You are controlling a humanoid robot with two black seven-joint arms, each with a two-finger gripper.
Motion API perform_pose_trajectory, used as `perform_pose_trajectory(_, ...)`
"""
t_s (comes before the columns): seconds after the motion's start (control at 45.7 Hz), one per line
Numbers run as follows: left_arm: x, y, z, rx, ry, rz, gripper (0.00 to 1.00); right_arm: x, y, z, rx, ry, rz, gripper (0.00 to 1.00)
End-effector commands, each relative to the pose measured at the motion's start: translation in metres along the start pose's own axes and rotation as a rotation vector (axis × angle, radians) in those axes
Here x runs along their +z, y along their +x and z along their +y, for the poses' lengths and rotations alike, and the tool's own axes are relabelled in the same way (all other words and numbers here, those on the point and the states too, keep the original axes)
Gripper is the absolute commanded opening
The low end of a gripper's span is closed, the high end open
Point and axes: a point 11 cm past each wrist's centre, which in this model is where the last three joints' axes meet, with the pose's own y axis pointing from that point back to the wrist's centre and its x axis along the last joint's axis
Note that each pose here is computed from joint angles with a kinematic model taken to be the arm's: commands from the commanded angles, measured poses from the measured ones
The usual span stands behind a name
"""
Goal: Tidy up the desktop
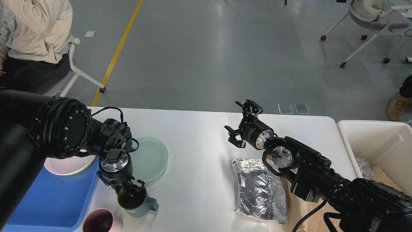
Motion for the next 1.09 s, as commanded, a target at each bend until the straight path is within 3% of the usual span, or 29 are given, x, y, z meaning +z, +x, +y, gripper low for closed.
perform_pose_trajectory(0.0,0.000,-0.003,-0.001,-0.016,0.000,0.003,0.33,0.000,0.000,0.000,0.000,-0.002,0.001,1.00)
perform_pose_trajectory(0.153,0.000,-0.009,-0.001,-0.063,0.001,0.011,0.16,0.000,0.000,0.000,0.001,0.000,0.001,1.00)
perform_pose_trajectory(0.503,-0.001,-0.011,0.002,-0.092,0.002,0.020,0.00,0.000,0.000,0.000,0.001,-0.001,0.000,1.00)
perform_pose_trajectory(0.897,-0.004,-0.006,0.007,-0.071,-0.001,0.032,0.00,0.000,0.000,0.000,0.000,-0.001,0.000,1.00)
perform_pose_trajectory(1.073,-0.006,0.005,0.033,-0.061,0.006,0.044,0.00,0.000,0.000,0.000,0.000,0.001,0.000,1.00)
